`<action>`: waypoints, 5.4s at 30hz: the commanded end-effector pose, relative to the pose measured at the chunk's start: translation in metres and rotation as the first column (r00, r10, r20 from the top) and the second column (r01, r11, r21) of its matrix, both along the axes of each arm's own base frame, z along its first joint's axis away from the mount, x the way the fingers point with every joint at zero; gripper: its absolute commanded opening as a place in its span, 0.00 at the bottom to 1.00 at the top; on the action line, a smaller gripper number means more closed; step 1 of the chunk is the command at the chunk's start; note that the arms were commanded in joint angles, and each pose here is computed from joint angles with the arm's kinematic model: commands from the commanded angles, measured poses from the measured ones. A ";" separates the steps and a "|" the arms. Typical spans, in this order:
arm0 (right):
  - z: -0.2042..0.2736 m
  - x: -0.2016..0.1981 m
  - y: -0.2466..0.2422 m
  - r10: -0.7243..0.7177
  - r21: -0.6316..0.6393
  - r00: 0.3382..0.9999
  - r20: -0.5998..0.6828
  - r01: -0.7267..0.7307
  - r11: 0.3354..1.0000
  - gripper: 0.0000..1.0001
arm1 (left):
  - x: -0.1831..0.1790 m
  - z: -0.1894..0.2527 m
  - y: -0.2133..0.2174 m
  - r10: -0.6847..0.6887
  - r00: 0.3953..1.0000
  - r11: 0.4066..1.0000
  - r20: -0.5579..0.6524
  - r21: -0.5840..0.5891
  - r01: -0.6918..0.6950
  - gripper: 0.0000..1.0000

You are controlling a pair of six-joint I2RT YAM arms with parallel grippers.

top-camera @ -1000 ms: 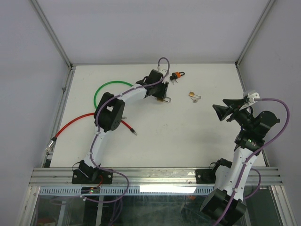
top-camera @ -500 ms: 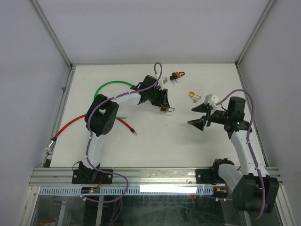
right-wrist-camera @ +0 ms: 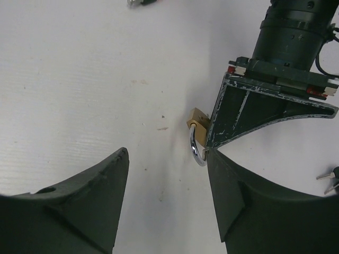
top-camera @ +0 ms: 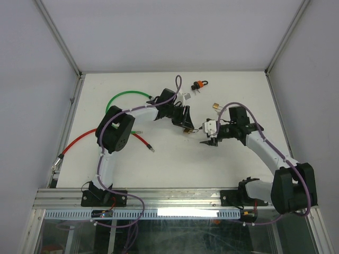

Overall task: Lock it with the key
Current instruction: Pick up the lock from the center of the board, then lock the lock.

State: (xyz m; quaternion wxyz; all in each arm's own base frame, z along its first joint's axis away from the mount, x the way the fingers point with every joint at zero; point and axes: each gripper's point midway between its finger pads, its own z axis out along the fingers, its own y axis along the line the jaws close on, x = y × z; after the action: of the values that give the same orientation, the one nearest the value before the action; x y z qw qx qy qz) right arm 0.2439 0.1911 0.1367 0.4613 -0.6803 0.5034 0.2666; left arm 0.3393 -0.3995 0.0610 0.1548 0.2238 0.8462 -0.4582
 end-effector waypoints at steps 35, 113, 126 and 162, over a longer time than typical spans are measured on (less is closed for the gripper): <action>-0.047 0.032 0.010 -0.075 -0.187 0.975 0.209 0.115 0.976 0.31 | -0.026 0.046 -0.020 -0.074 0.997 0.990 0.031 -0.115 0.077 0.00; 0.034 0.045 -0.002 -0.381 0.051 0.919 -0.104 0.387 0.920 0.00 | -0.011 0.206 0.073 0.743 0.605 0.590 0.288 -0.708 -0.388 0.49; 0.053 0.038 -0.010 -0.362 0.110 0.927 -0.099 0.372 0.922 0.00 | -0.055 0.215 0.095 0.685 0.569 0.654 0.455 -0.727 -0.207 0.72; 0.144 -0.060 0.009 0.149 0.415 0.868 -0.474 0.071 0.907 0.00 | -0.191 0.232 0.100 0.372 0.776 0.525 0.510 -0.805 0.276 0.90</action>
State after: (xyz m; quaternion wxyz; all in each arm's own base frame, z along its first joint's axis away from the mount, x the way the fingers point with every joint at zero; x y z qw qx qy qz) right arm 0.1942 0.1953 0.2563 0.4445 -0.4592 0.5555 0.5320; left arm 0.1761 -0.3015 0.2298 0.4640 0.2051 0.5473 -0.6657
